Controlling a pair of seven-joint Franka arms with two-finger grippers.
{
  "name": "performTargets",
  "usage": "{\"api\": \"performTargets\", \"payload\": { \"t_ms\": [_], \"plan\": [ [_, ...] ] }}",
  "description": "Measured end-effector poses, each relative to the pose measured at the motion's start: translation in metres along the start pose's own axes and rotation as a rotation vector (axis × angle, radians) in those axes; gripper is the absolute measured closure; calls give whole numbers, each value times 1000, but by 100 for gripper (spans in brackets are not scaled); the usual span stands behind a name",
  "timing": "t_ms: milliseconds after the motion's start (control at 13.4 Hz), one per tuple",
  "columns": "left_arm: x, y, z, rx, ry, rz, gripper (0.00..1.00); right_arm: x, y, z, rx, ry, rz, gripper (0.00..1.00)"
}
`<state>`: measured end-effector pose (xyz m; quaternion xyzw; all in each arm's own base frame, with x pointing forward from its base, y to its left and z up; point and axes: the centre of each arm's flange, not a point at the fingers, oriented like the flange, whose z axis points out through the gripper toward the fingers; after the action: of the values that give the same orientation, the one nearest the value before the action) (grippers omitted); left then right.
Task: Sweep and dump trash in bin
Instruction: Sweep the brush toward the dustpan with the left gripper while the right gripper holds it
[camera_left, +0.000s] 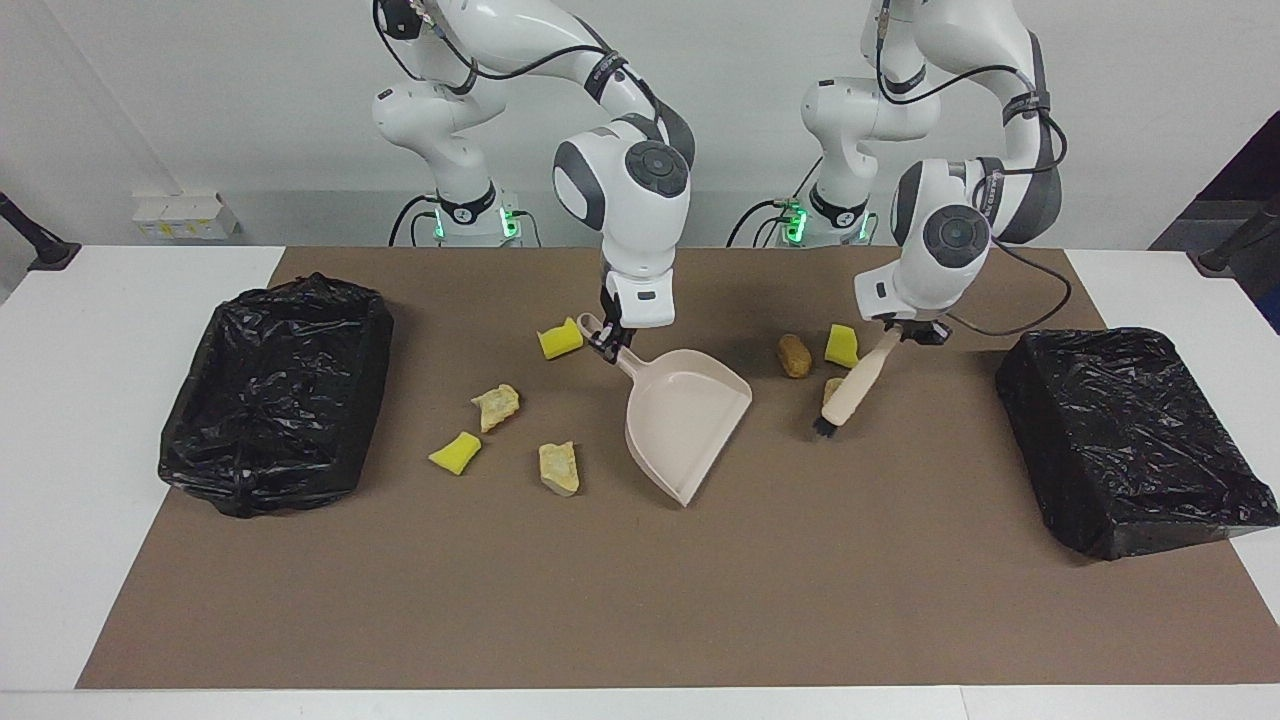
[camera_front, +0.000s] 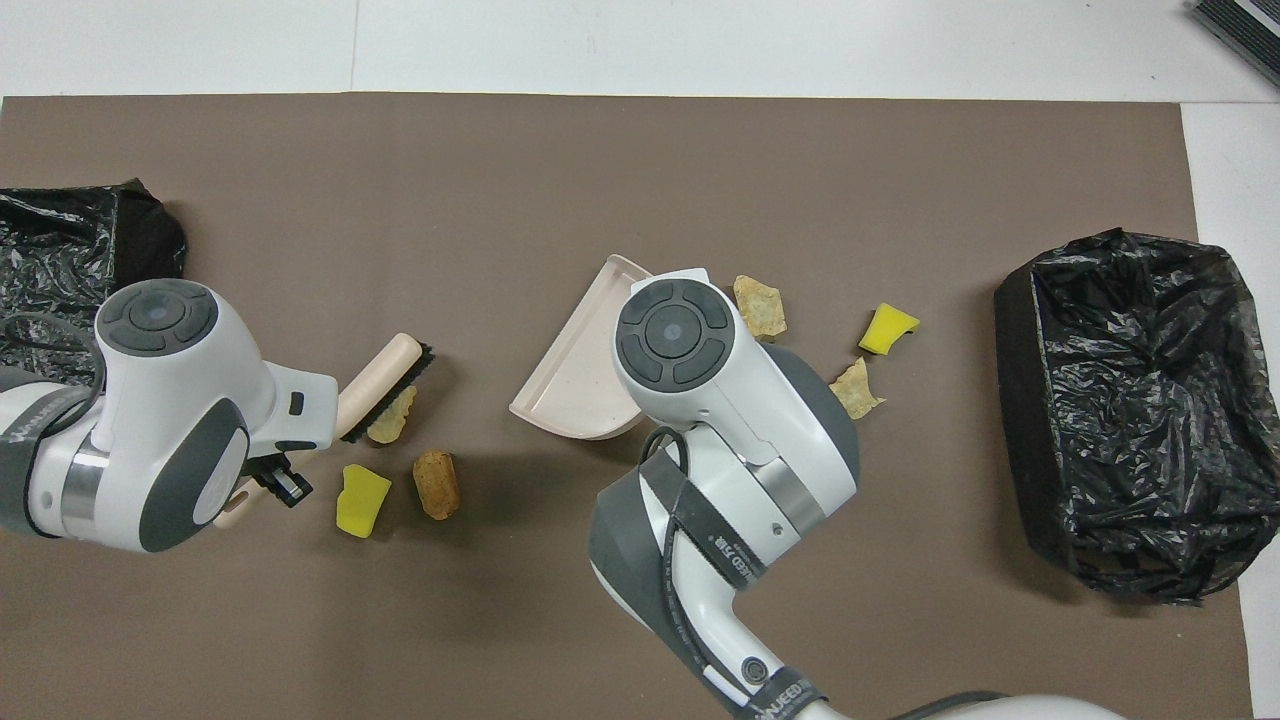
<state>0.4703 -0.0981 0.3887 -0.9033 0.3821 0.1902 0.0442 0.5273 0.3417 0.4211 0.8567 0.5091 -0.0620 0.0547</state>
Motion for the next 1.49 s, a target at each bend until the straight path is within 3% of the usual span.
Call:
{"api": "performTargets", "payload": {
  "t_ms": [224, 373, 596, 895, 1118, 1491],
  "plan": [
    [-23, 23, -30, 6, 17, -95, 73, -4, -15, 5, 10, -24, -84, 67],
    [-34, 36, -33, 9, 11, -269, 73, -5, -31, 15, -7, 5, -108, 67],
    [-56, 55, -1, 2, -33, -584, 73, 7, -62, 36, -38, 63, -168, 67],
    [-85, 73, 30, -18, -50, -822, 73, 5, -59, 42, -45, 64, -308, 67],
    [-72, 78, 57, -90, -5, -940, 73, 4, -55, 42, -45, 63, -343, 67],
    [-18, 71, 83, -182, 1, -962, 73, 4, -57, 42, -45, 62, -348, 67]
  ]
}}
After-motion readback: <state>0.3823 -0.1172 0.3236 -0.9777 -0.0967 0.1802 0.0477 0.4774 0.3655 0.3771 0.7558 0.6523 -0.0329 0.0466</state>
